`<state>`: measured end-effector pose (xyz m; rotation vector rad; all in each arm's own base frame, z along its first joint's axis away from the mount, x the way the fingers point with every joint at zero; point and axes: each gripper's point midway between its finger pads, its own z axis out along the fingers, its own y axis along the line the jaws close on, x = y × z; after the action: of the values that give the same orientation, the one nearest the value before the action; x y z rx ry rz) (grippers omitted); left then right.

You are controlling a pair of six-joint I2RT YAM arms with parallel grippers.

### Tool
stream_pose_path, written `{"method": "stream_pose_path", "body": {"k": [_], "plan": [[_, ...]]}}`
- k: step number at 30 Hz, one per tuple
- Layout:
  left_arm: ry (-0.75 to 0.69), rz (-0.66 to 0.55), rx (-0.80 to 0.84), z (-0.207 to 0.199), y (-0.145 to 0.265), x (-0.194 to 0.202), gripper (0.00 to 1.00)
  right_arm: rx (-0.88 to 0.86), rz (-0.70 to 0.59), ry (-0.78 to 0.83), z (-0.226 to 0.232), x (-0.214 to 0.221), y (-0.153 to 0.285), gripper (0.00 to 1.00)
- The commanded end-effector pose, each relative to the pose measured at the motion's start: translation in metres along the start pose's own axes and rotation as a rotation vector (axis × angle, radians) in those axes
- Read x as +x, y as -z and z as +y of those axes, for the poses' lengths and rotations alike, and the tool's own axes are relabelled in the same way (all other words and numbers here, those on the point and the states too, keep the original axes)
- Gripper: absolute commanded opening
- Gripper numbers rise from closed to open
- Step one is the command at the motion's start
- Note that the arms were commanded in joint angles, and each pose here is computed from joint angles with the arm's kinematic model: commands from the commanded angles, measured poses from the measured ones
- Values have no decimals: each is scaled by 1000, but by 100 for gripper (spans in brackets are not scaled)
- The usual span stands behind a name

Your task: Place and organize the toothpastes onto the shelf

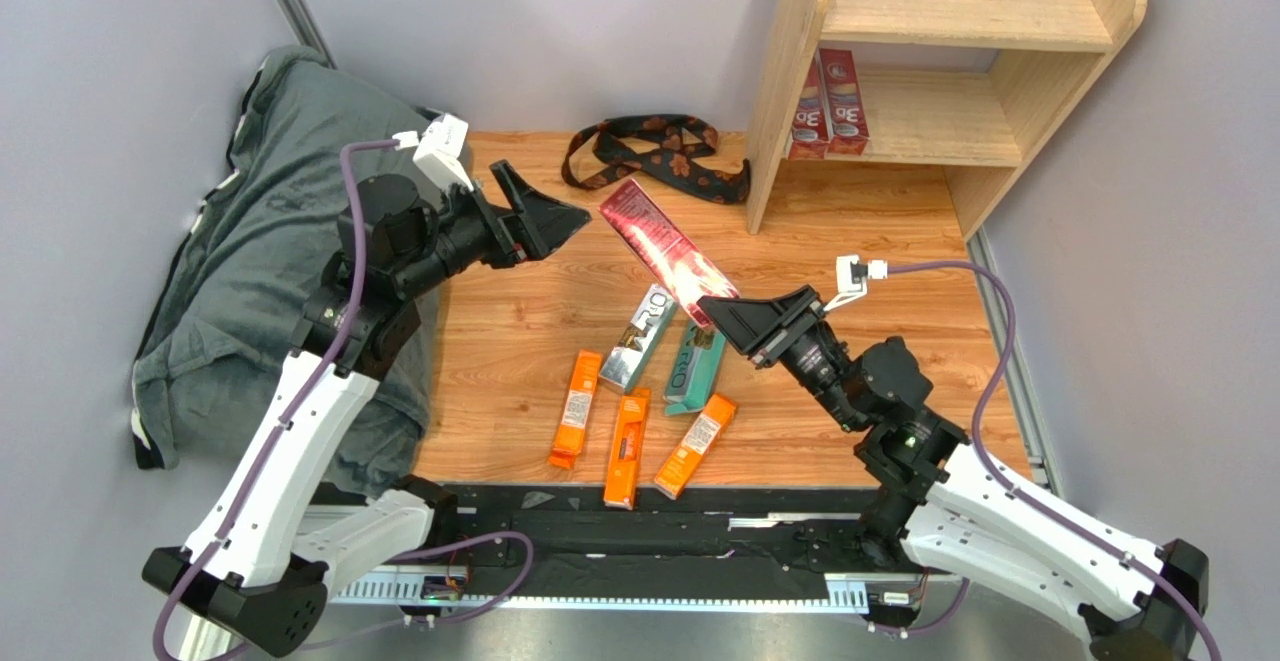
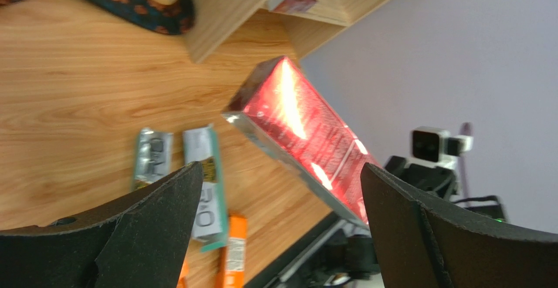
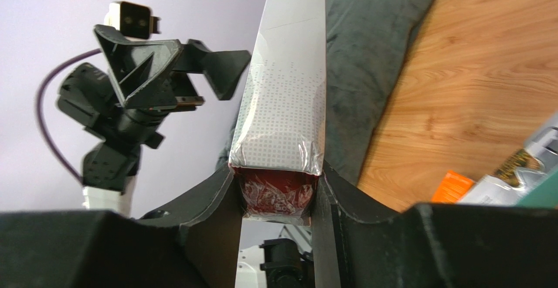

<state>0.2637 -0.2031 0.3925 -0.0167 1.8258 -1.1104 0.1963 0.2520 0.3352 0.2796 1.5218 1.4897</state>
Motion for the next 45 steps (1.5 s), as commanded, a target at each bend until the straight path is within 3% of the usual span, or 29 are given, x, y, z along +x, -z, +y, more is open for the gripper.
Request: {"method": "stream_pose_path", "body": {"k": [1,5,9,18,25,36,45], "plan": [[-175,70,-270,48,20,6,99,75,-61,37,-7,-19,12,23],[-233,50,-512,84,44,-5,99,150,-72,63,-19,-26,24,23],[-285,9,-605,98,57,-15,99,209,-61,95,-30,-28,31,23],[-292,80,-565,107,38,3,99,287,-88,106,-39,-62,33,23],[-285,146,-525,111,24,17,99,328,-173,88,-56,-117,36,21],[-305,193,-538,126,15,30,99,218,-227,88,-36,-179,42,21],[-309,218,-546,134,11,36,99,203,-378,105,-31,-237,51,20]]}}
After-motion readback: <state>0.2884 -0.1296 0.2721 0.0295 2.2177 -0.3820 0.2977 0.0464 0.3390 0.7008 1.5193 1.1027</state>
